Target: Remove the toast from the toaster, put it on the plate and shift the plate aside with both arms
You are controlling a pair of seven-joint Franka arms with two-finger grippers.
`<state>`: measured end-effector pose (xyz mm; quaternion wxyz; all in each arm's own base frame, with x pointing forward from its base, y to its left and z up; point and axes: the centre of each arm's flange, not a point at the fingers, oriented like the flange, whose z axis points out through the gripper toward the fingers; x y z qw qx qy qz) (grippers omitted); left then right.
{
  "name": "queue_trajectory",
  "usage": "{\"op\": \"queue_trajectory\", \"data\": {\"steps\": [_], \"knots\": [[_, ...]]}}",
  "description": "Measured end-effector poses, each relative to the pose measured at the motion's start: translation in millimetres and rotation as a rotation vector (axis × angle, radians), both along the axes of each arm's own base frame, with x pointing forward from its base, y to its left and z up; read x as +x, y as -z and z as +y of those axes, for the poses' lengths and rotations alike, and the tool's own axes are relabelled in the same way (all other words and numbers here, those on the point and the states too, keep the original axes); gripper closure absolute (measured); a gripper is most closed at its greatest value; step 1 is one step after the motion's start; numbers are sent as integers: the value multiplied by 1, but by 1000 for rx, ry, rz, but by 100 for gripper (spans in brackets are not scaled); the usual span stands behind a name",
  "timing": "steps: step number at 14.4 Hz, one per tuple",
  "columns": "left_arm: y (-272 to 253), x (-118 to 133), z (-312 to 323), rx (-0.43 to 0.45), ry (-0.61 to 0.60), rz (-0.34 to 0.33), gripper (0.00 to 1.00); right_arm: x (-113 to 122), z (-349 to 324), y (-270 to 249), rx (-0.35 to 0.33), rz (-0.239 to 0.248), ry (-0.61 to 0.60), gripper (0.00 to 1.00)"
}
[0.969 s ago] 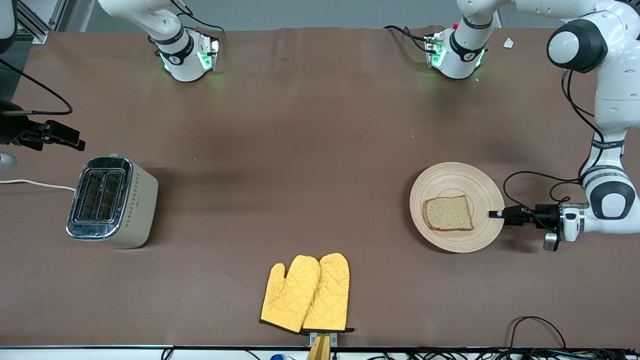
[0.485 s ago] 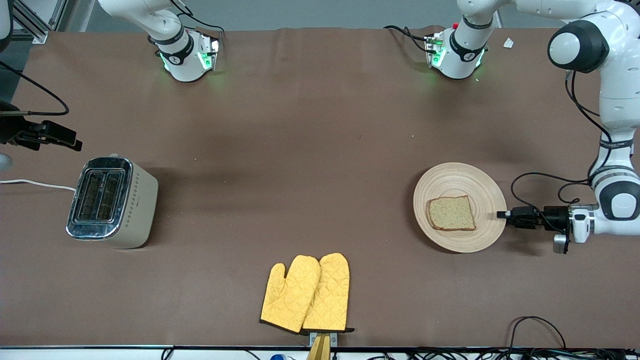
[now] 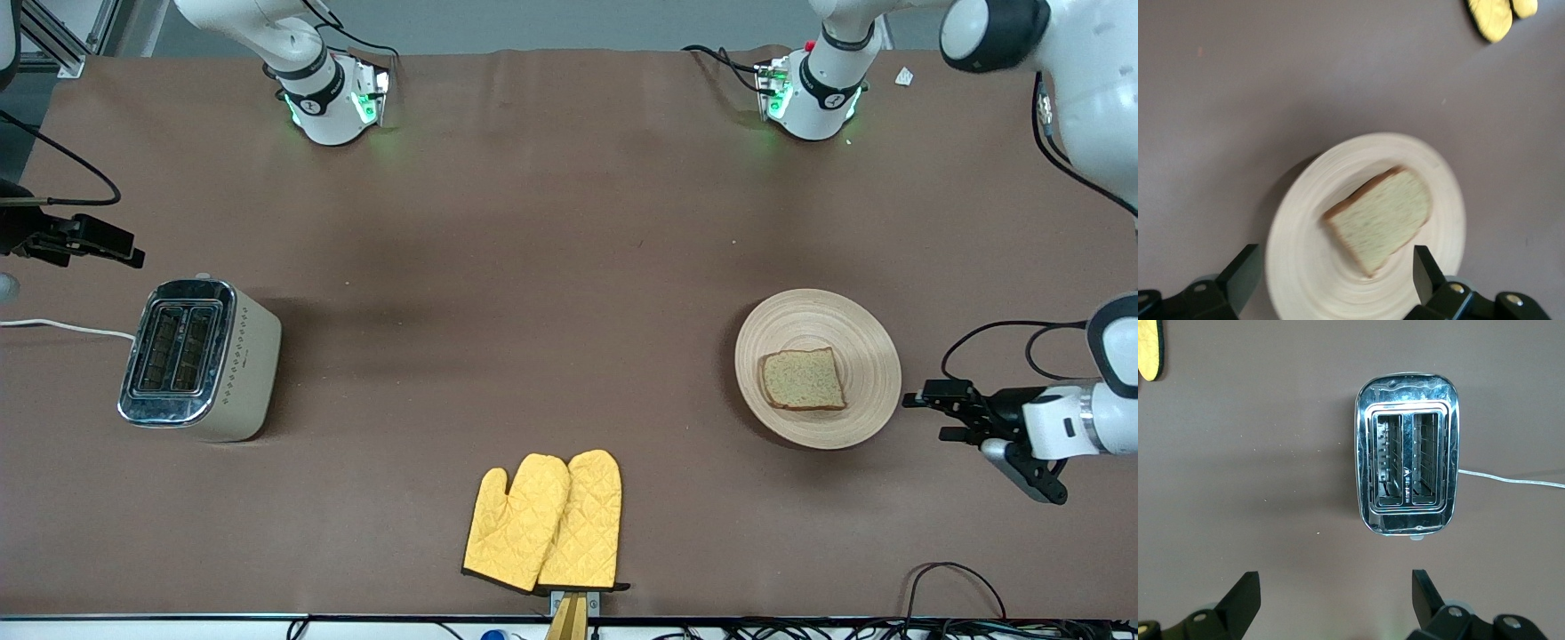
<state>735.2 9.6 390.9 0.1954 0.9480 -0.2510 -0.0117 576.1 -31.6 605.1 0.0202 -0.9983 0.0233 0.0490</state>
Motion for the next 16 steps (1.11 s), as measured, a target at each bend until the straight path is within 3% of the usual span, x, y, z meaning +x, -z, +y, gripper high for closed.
{"op": "queue_trajectory", "data": {"steps": [3, 7, 9, 12, 16], "knots": [[-93, -18, -73, 130, -142, -40, 0, 0, 2, 0, 0, 0, -4, 0], [-193, -58, -97, 252, -275, -115, 0, 0, 2, 0, 0, 1, -4, 0], [-238, -89, -101, 287, -352, -109, 0, 0, 2, 0, 0, 1, -4, 0], [-275, -125, -93, 307, -408, -97, 0, 0, 2, 0, 1, 1, -4, 0], [-280, -158, -92, 314, -470, -105, 0, 0, 2, 0, 1, 2, -4, 0]]}}
